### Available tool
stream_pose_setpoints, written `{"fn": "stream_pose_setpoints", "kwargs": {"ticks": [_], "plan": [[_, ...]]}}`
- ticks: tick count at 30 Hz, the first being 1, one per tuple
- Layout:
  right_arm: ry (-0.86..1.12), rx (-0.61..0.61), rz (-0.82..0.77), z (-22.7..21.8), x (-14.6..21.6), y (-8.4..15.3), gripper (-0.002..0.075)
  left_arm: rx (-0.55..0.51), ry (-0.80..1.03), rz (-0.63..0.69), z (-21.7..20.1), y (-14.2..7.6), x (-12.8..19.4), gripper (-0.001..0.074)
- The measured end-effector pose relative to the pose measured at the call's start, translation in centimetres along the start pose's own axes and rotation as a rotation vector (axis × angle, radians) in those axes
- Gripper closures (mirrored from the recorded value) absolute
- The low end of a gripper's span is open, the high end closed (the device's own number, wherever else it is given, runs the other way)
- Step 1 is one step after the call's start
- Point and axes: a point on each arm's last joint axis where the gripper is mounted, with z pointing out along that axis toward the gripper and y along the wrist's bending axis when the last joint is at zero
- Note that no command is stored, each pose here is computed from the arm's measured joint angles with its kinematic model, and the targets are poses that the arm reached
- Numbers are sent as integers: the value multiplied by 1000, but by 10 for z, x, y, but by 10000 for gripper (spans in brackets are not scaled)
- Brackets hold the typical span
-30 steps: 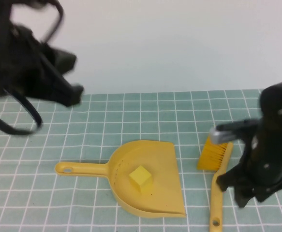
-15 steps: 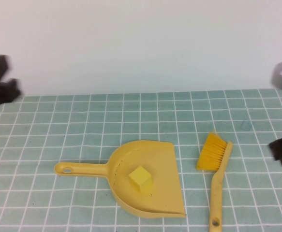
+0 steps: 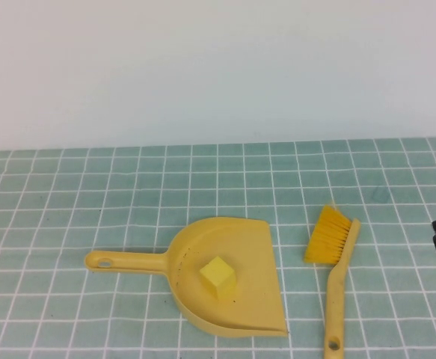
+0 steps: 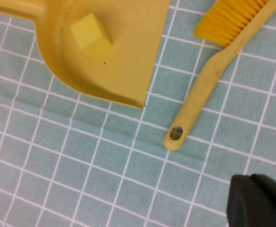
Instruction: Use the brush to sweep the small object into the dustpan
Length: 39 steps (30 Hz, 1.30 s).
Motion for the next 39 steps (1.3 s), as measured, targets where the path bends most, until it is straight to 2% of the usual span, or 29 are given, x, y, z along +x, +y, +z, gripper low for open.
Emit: {"fn": "stream_pose_setpoints", "kwargs": {"ticks": [2, 5, 10, 15, 20, 23, 27, 33, 39], "plan": [[11, 3, -4, 4, -1, 0, 727, -34, -23, -1, -9, 8, 6, 735], [-10, 29, -79, 3, -2, -4, 727, -87, -49, 87, -25, 20, 23, 735], [-281, 67, -133, -26, 18, -22, 727, -113, -115, 184, -48, 36, 64, 735], [-632, 71, -105, -41, 72, -41, 727, -132, -161, 235, -58, 50, 100, 735], [-852, 73, -21, -20, 143, -60, 727, -145, -139, 277, -61, 60, 128, 735], [-889, 95, 11, 1, 173, -68, 727, -128, -86, 296, -61, 59, 133, 735], [-908, 139, 53, 26, 194, -77, 727, -112, -69, 282, -63, 58, 136, 735], [-876, 183, 86, 47, 204, -85, 727, -52, 0, 222, -69, 54, 147, 737], [-827, 280, 17, 67, 211, -95, 727, -37, 102, 198, -69, 54, 156, 735]]}}
